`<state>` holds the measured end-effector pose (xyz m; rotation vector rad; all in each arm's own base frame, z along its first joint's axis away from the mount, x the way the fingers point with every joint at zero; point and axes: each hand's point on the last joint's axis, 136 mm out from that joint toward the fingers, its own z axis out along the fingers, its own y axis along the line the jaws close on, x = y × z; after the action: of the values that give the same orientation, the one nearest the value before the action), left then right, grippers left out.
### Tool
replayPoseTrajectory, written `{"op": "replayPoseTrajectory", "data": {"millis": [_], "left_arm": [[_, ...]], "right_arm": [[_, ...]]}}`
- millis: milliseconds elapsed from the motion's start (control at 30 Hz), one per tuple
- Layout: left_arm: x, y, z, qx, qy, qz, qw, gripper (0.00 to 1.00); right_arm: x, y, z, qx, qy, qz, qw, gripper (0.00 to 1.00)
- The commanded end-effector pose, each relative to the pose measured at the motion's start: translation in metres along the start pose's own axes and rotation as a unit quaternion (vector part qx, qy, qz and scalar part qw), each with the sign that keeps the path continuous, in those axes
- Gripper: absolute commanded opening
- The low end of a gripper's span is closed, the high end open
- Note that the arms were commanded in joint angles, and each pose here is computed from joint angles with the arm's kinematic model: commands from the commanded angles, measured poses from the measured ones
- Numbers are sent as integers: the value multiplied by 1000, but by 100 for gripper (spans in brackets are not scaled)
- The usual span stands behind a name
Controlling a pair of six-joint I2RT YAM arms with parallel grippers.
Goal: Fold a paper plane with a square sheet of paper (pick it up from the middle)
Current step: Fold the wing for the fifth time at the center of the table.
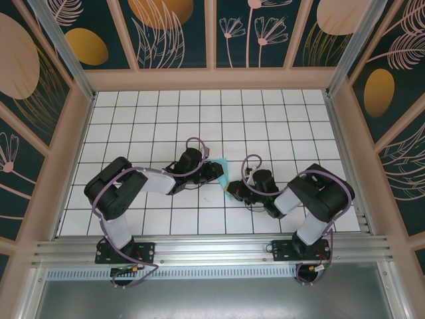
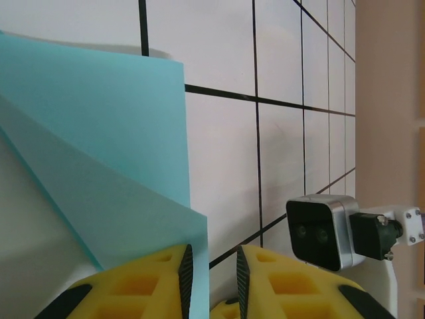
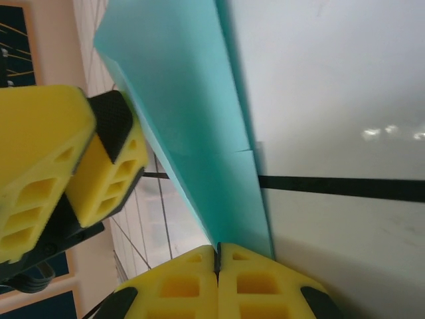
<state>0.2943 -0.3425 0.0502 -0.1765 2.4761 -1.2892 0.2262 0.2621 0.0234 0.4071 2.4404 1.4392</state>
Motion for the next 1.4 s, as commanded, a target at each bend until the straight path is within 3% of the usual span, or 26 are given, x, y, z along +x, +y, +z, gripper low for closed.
{"op": "replayPoseTrajectory", "data": {"millis": [0,200,300,533,900,1367], "left_arm": [[-6,-8,4,16,-4,20,1000,27],[-4,-6,8,15,2,21,1000,26],[-6,-9,6,20,0,20,1000,26],[-16,-28,-10,31,-28,29,999,29],[-17,-25,-31,40,-63,10,997,28],[-8,-32,-7,70,-13,22,997,27]], "right_arm": [[-2,2,-1,15,-3,-13,1000,10],[-4,-2,-1,39,-3,-21,999,11],[-4,-3,-1,39,-6,-18,999,0],[-7,5,-6,22,-21,-12,999,0],[-8,7,-12,5,-36,5,999,0],[-7,1,-11,-5,-39,50,998,0]]}}
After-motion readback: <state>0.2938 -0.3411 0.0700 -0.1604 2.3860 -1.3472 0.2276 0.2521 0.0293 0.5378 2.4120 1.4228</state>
